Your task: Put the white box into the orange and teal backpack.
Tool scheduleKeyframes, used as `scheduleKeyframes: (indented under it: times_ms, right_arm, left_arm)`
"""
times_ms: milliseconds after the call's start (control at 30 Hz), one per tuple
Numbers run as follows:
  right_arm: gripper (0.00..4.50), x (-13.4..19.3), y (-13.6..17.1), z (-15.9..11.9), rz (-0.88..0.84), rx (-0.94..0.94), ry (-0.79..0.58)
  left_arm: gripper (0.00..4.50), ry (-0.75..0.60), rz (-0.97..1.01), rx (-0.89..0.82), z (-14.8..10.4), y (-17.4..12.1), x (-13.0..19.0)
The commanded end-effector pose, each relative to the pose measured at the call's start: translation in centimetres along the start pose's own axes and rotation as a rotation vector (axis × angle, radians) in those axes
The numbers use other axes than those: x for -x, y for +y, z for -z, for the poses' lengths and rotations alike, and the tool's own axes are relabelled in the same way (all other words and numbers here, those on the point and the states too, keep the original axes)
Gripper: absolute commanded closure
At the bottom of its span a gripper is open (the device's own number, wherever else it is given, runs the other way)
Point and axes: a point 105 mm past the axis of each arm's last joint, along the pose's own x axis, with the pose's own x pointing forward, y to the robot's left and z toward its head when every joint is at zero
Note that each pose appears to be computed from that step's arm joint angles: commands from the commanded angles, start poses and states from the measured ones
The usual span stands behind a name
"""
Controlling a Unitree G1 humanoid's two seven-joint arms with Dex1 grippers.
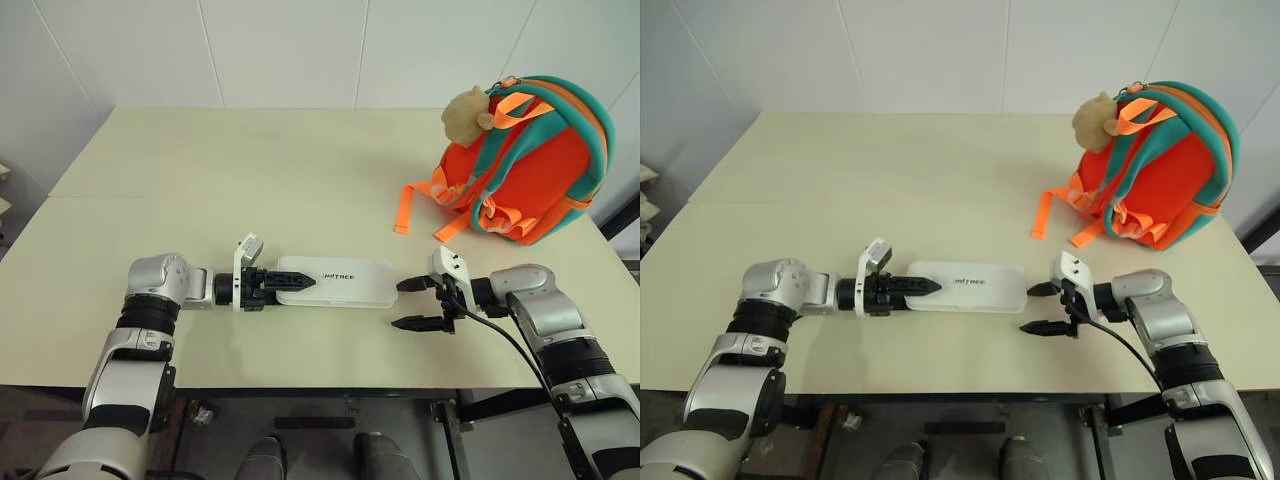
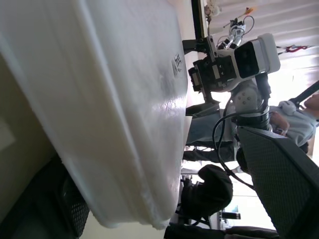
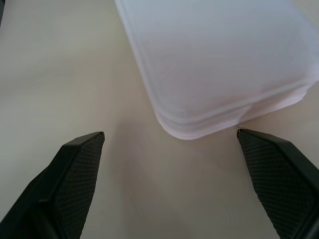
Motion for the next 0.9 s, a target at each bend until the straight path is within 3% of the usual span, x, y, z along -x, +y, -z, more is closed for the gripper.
scheduleKeyframes:
  times_ms: [33,167,267,533,733,900]
  right_arm:
    - [0.0,1.1,0.2,0.6,0.032,-0.003,0.013]
    - [0.0,1.5,0.8,1.0,0.044,-0.014,0.016]
    - [0.0,1.7,1.2,1.3,0.058,-0.026,0.01]
    - [0.0,1.9,1.8,1.9,0.071,-0.042,0.01]
    - [0.0,2.2,1.8,1.6,0.114,-0.049,-0.022]
    - [0.0,4.1,0.0,0.4,0.263,-0.05,-0.088]
  left_arm:
    - [0.01,-0.004,-0.004,0.044,-0.3,0.1,0.0]
    - [0.01,-0.002,0.032,0.082,-0.5,-0.4,-0.5]
    - [0.56,0.016,0.033,0.091,-0.3,-0.4,-0.8]
    - [3.04,0.035,0.05,0.097,0.1,-0.6,-0.9]
    - [3.1,-0.03,0.127,0.028,-0.9,-2.0,-0.6]
    - [3.1,-0.07,0.165,-0.152,-1.1,-3.2,0.6]
